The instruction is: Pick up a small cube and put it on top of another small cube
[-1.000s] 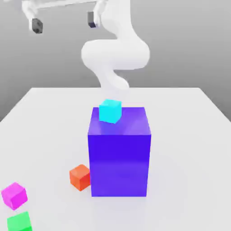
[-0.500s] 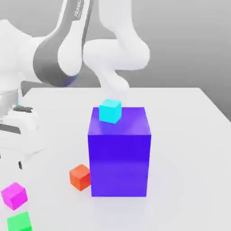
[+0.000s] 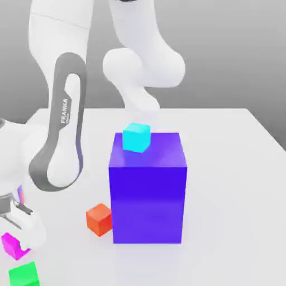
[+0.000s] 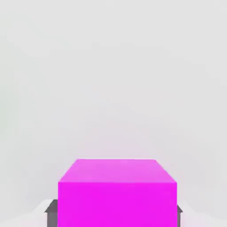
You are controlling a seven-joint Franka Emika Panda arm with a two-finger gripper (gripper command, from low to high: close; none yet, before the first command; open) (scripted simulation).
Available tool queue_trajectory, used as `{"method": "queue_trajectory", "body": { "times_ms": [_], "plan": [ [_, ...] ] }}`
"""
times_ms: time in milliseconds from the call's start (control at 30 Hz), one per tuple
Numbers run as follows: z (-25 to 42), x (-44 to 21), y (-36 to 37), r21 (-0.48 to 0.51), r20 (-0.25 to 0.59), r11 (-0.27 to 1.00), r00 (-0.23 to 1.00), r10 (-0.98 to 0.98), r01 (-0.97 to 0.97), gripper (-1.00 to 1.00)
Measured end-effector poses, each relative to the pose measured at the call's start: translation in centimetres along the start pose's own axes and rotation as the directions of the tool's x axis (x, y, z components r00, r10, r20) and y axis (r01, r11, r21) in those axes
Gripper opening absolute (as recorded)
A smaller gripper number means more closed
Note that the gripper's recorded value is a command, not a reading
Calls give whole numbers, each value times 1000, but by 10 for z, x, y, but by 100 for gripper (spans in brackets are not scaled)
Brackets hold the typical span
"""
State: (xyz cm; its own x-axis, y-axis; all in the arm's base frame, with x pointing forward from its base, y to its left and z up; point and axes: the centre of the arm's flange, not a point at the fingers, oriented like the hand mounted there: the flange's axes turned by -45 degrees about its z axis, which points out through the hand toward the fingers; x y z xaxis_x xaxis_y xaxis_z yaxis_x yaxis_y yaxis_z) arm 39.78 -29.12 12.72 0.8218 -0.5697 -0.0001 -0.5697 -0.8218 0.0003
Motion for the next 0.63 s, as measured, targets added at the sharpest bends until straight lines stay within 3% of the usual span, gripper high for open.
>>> {"method": "queue_trajectory", "body": {
  "times_ms": [200, 367, 500, 533, 633],
  "plan": [
    [-61, 4, -5, 2, 0, 1000, 1000, -13, 13, -100],
    [-106, 47, -87, 5, 0, 977, 977, -211, 211, -100],
    [-69, 56, -107, 2, -1, 966, 966, -257, 257, -100],
    [-58, 56, -108, 2, 0, 966, 966, -258, 258, 100],
    [-58, 56, -108, 2, 0, 966, 966, -258, 258, 100]
  ]
}}
